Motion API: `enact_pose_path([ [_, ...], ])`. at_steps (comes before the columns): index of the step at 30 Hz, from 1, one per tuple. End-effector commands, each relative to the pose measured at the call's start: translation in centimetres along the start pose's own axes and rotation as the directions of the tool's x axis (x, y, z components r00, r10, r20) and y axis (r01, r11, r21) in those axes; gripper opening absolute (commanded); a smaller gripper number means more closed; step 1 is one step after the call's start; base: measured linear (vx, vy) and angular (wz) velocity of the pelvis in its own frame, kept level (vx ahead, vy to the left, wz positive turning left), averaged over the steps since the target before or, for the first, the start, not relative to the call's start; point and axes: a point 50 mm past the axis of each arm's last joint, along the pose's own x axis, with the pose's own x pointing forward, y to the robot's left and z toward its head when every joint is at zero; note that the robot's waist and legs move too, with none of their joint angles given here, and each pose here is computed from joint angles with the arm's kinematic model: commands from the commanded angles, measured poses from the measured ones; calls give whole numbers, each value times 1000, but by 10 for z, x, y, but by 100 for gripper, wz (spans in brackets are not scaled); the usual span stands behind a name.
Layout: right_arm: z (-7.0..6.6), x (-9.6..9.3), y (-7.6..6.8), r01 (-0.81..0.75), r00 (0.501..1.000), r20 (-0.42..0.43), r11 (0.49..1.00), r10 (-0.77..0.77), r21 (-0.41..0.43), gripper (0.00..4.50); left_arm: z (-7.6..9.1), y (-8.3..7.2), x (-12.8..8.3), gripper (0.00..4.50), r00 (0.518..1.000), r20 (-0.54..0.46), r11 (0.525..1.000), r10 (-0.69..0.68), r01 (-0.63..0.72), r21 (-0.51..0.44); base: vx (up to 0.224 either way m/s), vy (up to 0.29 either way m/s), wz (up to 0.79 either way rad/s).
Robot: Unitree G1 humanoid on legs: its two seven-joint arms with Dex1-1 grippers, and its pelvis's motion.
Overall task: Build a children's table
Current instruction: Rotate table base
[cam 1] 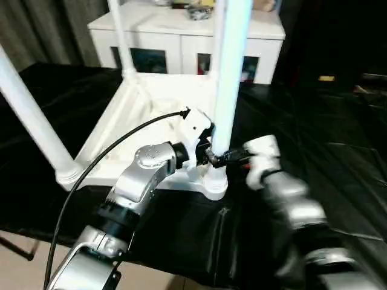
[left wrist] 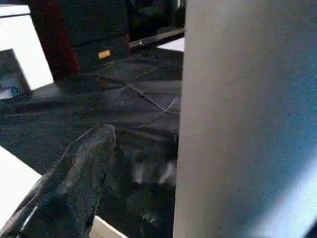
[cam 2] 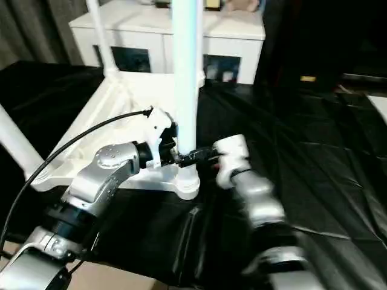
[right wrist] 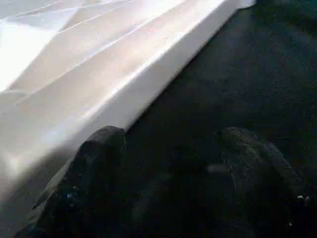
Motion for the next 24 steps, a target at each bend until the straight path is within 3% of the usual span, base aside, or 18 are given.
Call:
enact_pose_path([
  [1, 11, -6, -12, -5, 999, 41, 1000, 6, -18, 351, 1, 2, -13, 441, 999, 26, 999, -46, 47, -19, 0, 0, 0],
  [3, 15, -13, -22, -12, 999, 47, 999, 14, -45, 351, -7, -1, -24, 441, 991, -12, 990, -132, 131, -46, 0, 0, 0],
  [6, 16, -22, -30, -64, 998, 22, 993, 66, -100, 351, -27, 0, -44, 441, 965, -173, 980, -198, 194, -39, 0, 0, 0],
  [8, 14, -27, -29, -134, 991, -25, 978, 132, -160, 351, -44, 4, -56, 441, 924, -334, 979, -184, 201, 18, 0, 0, 0],
  [10, 8, -33, -25, -240, 970, -99, 945, 223, -222, 351, -56, 7, -65, 441, 889, -421, 979, -179, 204, 16, 0, 0, 0],
  [14, 3, -45, -10, -438, 896, -202, 863, 395, -254, 351, -66, 23, -66, 441, 892, -449, 993, -58, 99, 68, 0, 0, 0],
  [15, 3, -45, -10, -438, 896, -202, 863, 395, -254, 351, -66, 23, -66, 414, 892, -449, 993, -58, 99, 68, 0, 0, 0],
  [17, 3, -56, 0, -570, 817, -252, 792, 519, -219, 351, -67, 30, -66, 414, 896, -444, 994, -21, 66, 86, 0, 0, 0],
  [24, 6, -75, 5, -692, 712, -330, 698, 619, -183, 351, -65, 31, -63, 364, 901, -427, 993, -78, 109, 49, 0, 0, 0],
])
